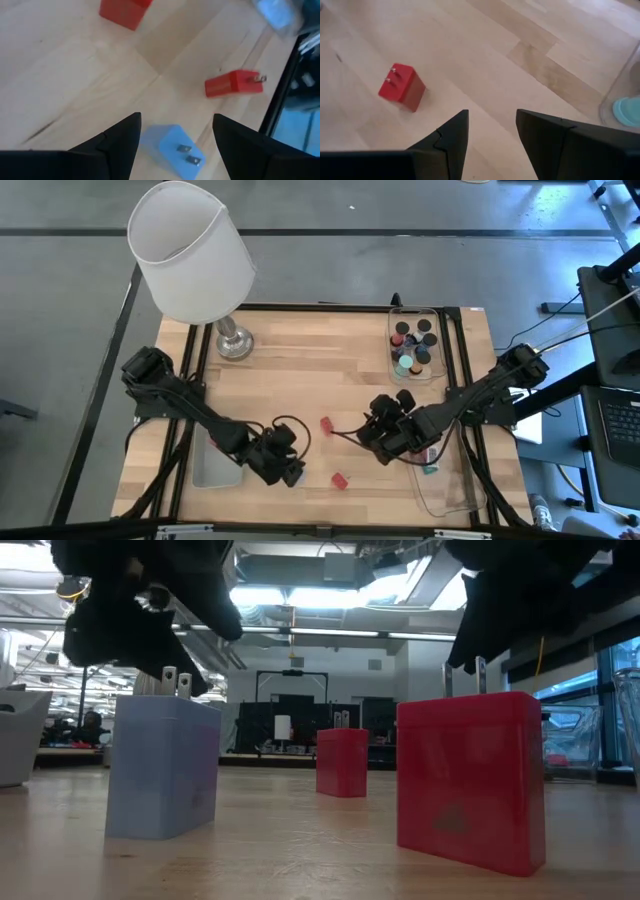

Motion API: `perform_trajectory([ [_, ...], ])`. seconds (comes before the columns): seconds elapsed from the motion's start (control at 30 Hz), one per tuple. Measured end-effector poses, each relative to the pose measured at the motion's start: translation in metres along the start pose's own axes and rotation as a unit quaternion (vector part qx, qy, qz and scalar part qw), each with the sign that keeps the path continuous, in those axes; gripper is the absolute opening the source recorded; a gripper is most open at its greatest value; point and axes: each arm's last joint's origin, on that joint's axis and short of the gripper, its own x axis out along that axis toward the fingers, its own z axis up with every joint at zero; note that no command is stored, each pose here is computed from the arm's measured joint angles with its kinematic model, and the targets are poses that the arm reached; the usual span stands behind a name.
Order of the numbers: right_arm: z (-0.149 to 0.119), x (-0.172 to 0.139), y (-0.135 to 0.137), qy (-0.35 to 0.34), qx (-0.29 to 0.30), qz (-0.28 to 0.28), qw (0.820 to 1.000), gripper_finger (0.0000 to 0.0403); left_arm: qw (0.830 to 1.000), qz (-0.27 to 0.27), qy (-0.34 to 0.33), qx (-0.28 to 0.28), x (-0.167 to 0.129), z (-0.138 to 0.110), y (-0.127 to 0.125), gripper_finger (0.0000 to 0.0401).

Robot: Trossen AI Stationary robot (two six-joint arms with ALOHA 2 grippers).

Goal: Pick & Place Office items
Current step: Put the blue charger adapter into the white bin

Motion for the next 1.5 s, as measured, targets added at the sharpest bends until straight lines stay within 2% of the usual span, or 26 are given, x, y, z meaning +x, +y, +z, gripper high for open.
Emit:
perform_trajectory([
  [0.1,-0.004,-0.004,0.002,0.000,-0.001,0.006,1.000,0.0169,0.998,-0.002,0.026,0.054,0.002,0.001,-0.012,0.0246],
  [0.17,-0.006,-0.006,0.002,0.000,-0.001,0.010,1.000,0.0169,0.991,-0.018,0.043,0.129,0.001,0.001,-0.021,0.0246],
  [0.27,-0.009,-0.008,0.004,0.000,0.002,0.015,1.000,0.0169,0.960,-0.058,0.078,0.263,-0.004,0.001,-0.032,0.0244],
  [0.37,-0.010,-0.010,0.004,0.000,0.000,0.019,1.000,0.0169,0.931,-0.097,0.102,0.336,-0.009,0.000,-0.038,0.0244],
  [0.43,-0.011,-0.011,0.005,0.000,-0.002,0.022,1.000,0.0169,0.901,-0.120,0.104,0.404,-0.012,-0.001,-0.041,0.0244],
  [0.6,-0.013,-0.012,0.005,-0.002,-0.004,0.024,1.000,0.0169,0.802,-0.171,0.119,0.559,-0.017,-0.012,-0.042,0.0242],
  [0.73,-0.013,-0.012,0.005,-0.004,-0.004,0.023,1.000,0.0169,0.719,-0.176,0.089,0.667,-0.018,-0.015,-0.042,0.0242],
  [0.83,-0.013,-0.012,0.005,-0.004,-0.005,0.023,1.000,0.0169,0.674,-0.168,0.069,0.716,-0.018,-0.014,-0.042,0.0242],
  [0.97,-0.013,-0.012,0.005,-0.001,-0.005,0.024,1.000,0.0169,0.627,-0.157,0.055,0.761,-0.016,-0.011,-0.040,0.0242],
  [1.07,-0.013,-0.012,0.005,0.000,-0.005,0.024,1.000,0.0169,0.591,-0.156,0.068,0.789,-0.013,-0.006,-0.035,0.0242],
  [1.13,-0.013,-0.012,0.005,0.000,-0.005,0.024,1.000,0.0169,0.576,-0.150,0.078,0.800,-0.011,-0.001,-0.031,0.0242],
  [1.27,-0.013,-0.012,0.005,0.000,-0.005,0.024,1.000,0.0169,0.561,-0.132,0.090,0.813,-0.005,0.011,-0.024,0.0242],
  [1.4,-0.013,-0.012,0.005,0.000,-0.004,0.024,1.000,0.0169,0.529,-0.134,0.103,0.832,0.000,0.021,-0.018,0.0242],
  [1.5,-0.013,-0.012,0.005,0.000,-0.004,0.024,1.000,0.0169,0.512,-0.133,0.104,0.842,0.002,0.025,-0.016,0.0242],
])
